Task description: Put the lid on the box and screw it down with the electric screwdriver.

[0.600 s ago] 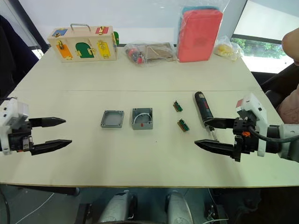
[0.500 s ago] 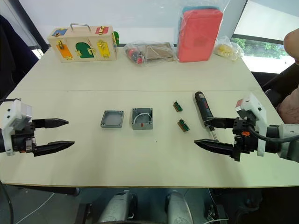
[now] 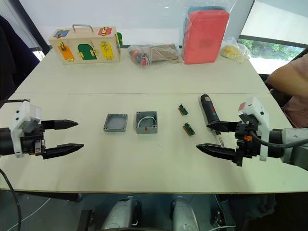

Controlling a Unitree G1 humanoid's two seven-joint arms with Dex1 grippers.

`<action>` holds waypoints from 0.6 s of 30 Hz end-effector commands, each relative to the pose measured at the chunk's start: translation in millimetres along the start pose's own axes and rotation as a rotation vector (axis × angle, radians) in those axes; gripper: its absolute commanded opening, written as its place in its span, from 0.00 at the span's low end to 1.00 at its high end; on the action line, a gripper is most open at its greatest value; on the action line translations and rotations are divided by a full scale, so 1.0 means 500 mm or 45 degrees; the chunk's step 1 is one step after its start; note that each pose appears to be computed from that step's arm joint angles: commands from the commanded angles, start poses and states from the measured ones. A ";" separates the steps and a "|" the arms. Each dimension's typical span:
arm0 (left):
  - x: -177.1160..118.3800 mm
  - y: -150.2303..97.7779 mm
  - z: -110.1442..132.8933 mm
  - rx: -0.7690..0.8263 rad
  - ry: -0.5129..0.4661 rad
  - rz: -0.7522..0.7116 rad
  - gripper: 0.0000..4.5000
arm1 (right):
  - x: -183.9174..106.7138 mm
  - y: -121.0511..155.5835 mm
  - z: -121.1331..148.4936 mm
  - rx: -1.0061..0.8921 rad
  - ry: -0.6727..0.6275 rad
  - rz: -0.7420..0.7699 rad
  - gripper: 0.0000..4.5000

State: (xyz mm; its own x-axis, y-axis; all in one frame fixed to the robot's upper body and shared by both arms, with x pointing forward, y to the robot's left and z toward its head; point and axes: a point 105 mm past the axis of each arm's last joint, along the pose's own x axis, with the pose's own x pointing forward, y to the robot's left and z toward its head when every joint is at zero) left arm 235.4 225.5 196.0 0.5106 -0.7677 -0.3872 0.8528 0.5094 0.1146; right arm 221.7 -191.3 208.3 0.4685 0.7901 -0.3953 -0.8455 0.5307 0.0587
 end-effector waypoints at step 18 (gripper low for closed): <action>0.170 0.001 0.080 0.450 -0.060 -0.359 0.99 | 0.052 0.028 0.003 -0.034 -0.051 -0.023 1.00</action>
State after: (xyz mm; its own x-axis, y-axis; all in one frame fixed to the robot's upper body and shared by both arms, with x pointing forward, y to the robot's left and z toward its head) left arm 273.3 153.7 202.4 0.2803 -0.8815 -0.3800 0.9461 0.1869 0.2644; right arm 226.5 -175.3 195.8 0.5011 0.7762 -0.3825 -0.8266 0.5602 0.0538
